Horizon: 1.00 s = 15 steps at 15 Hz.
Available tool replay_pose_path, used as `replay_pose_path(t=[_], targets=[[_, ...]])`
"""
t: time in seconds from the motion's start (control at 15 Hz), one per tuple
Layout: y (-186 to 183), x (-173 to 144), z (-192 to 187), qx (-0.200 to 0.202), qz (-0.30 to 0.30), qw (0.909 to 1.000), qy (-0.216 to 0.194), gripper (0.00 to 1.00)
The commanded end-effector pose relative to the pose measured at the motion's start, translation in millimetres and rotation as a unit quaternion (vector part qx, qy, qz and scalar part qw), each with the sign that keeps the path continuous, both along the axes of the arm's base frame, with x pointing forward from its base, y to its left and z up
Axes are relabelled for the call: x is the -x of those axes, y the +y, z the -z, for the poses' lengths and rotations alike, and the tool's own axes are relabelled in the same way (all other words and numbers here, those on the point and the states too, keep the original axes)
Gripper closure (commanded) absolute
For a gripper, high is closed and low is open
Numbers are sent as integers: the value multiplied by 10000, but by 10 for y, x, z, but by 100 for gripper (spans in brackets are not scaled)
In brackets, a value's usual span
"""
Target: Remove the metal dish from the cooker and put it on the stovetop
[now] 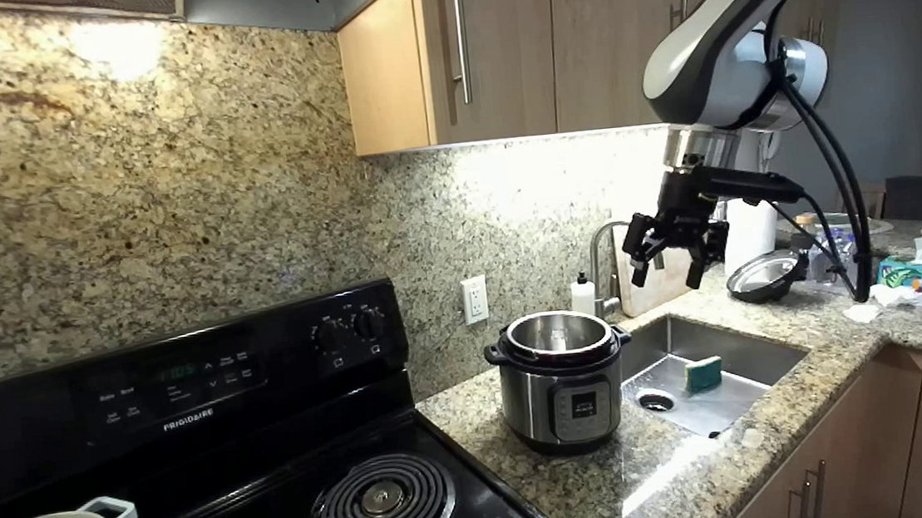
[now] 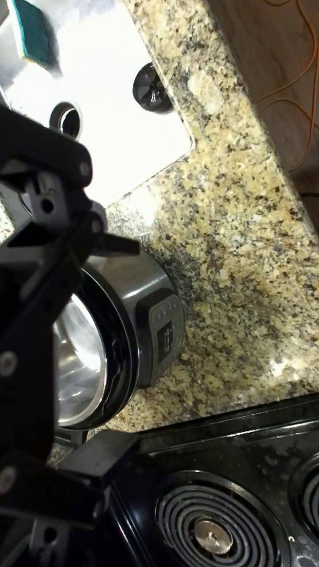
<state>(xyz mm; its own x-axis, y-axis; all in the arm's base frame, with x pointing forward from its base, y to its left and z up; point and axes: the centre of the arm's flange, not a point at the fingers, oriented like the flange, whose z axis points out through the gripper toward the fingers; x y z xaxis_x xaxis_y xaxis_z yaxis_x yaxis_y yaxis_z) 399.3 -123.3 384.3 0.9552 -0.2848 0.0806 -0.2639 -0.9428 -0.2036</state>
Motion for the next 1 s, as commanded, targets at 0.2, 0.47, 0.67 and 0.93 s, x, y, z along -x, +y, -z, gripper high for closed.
replay_pose_path(t=[0.2,0.47,0.67,0.93], targets=[[-25,-296,244,-340,-376,9987,-31,0],[-308,-476,609,-979,-438,9941,-156,0],[-541,-573,900,-1399,-598,9877,-358,0],[-731,-667,1221,-2200,-424,9710,-838,0]])
